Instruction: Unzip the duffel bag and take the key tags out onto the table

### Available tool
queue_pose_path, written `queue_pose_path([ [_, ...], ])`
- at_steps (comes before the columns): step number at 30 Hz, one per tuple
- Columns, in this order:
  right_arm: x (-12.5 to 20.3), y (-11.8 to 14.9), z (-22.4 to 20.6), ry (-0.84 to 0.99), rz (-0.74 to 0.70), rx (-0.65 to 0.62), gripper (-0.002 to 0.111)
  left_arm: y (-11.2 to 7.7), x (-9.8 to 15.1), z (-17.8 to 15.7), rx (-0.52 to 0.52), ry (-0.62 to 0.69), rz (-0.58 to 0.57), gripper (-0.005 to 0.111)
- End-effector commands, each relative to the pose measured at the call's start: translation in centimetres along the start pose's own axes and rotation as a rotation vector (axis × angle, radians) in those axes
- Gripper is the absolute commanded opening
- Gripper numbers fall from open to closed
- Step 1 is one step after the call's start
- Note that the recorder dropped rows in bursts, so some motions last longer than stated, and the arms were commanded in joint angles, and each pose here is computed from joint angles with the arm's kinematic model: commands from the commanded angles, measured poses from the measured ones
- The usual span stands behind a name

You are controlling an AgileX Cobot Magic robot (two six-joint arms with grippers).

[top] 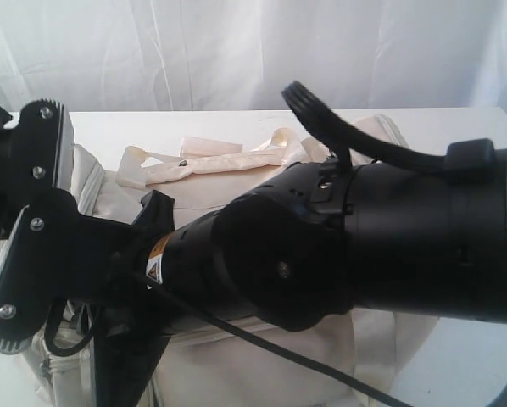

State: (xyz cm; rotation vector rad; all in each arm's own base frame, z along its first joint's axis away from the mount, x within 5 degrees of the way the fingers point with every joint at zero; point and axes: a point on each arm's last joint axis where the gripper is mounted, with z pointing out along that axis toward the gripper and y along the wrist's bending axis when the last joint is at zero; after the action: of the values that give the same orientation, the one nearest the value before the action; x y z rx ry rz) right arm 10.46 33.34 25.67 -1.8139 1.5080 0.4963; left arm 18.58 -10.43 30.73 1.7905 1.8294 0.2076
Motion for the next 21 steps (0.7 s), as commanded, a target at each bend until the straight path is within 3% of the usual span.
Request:
queue_pose_path([
  [1, 0.3, 0.4, 0.1, 0.032, 0.016, -0.035, 0.0, 0.7, -0.5, -1.7, -0.035, -0.036, -0.033, 0.0],
  [13, 0.1, 0.2, 0.0, 0.006, 0.018, -0.011, 0.0, 2.9, -0.7, -1.3, -0.214, -0.021, 0.015, 0.0],
  [21, 0.4, 0.6, 0.0, 0.05, 0.018, -0.052, 0.0, 5.4, -0.1, 1.4, -0.309, 0.01, -0.056, 0.0],
])
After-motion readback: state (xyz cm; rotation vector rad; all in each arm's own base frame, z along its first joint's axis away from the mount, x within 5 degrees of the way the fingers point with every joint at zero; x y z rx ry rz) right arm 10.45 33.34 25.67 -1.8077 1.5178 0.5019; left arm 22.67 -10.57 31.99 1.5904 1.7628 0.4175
